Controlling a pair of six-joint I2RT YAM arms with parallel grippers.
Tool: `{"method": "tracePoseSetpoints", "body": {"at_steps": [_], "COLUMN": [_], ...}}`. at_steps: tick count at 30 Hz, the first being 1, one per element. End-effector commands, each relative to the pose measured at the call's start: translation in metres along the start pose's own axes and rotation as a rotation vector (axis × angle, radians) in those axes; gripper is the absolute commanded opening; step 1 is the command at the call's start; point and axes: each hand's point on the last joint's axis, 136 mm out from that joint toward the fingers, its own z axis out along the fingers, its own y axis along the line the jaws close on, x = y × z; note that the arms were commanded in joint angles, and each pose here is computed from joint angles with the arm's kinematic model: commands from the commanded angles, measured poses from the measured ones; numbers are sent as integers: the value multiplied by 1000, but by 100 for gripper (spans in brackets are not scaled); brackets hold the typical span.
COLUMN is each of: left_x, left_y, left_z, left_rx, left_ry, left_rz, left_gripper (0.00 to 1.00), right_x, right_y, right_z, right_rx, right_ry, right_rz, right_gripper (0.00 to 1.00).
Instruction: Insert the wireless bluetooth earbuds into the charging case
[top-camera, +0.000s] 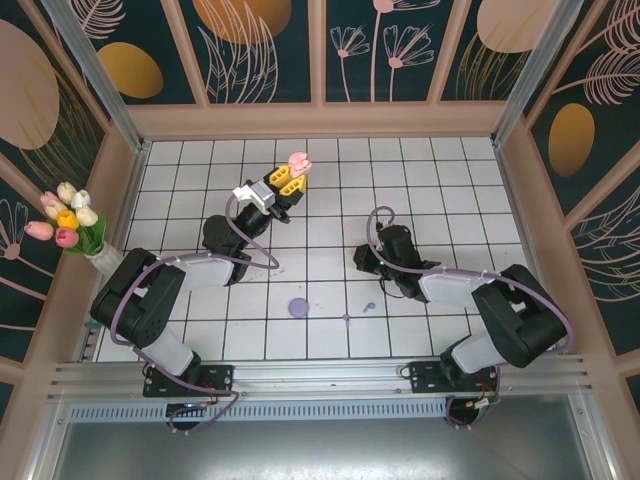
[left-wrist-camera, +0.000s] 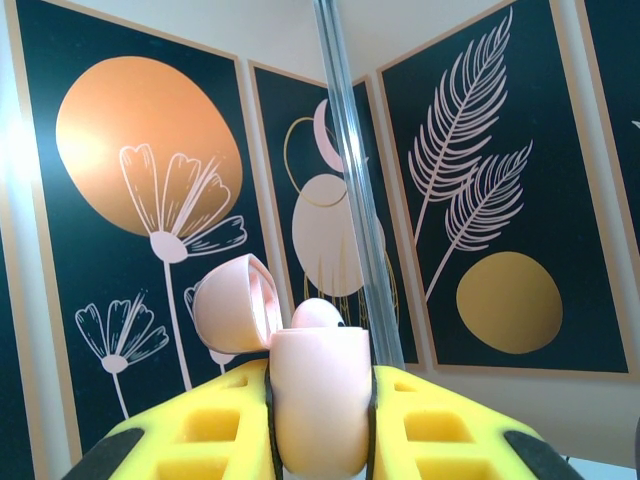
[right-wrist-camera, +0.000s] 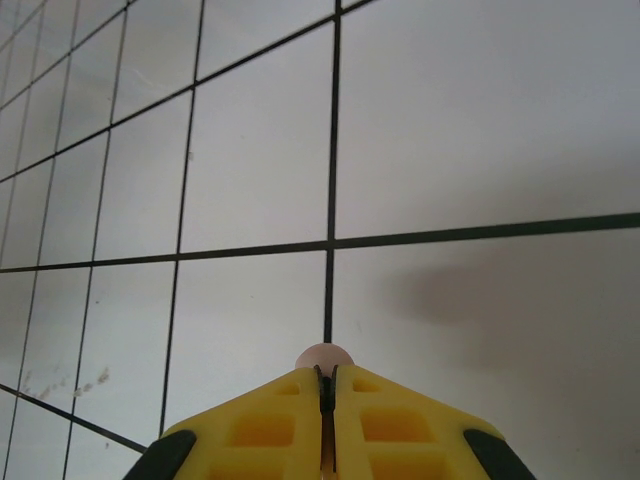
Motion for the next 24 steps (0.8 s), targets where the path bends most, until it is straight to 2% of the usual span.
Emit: {"method": "tracePoseSetpoints", "body": {"at_steps": [1, 9, 13, 18, 21, 24], "left_x": [-22, -23, -24, -23, -22, -23], "left_y": [-1, -1, -2, -2, -2, -1], "left_z": [-1, -1, -1, -2, -2, -2], "left_rx": [0, 0, 1, 0, -1, -3], "left_ry": [-68, -73, -74, -73, -71, -72], "left_rz": [6, 1, -1, -3, -2, 0], "left_gripper": [0, 0, 0, 0, 0, 0], "right_x": [2, 22, 26, 18, 9, 1], "right_y": [-6, -30, -35, -31, -25, -21], "right_z": [4, 8, 7, 0, -4, -7], "right_rx": [22, 149, 189, 224, 253, 295], "right_ry": [21, 122, 151, 167, 180, 212], "right_rz": [28, 59, 67, 62, 51, 48], "right_gripper": [9, 14, 22, 40, 45, 47]}}
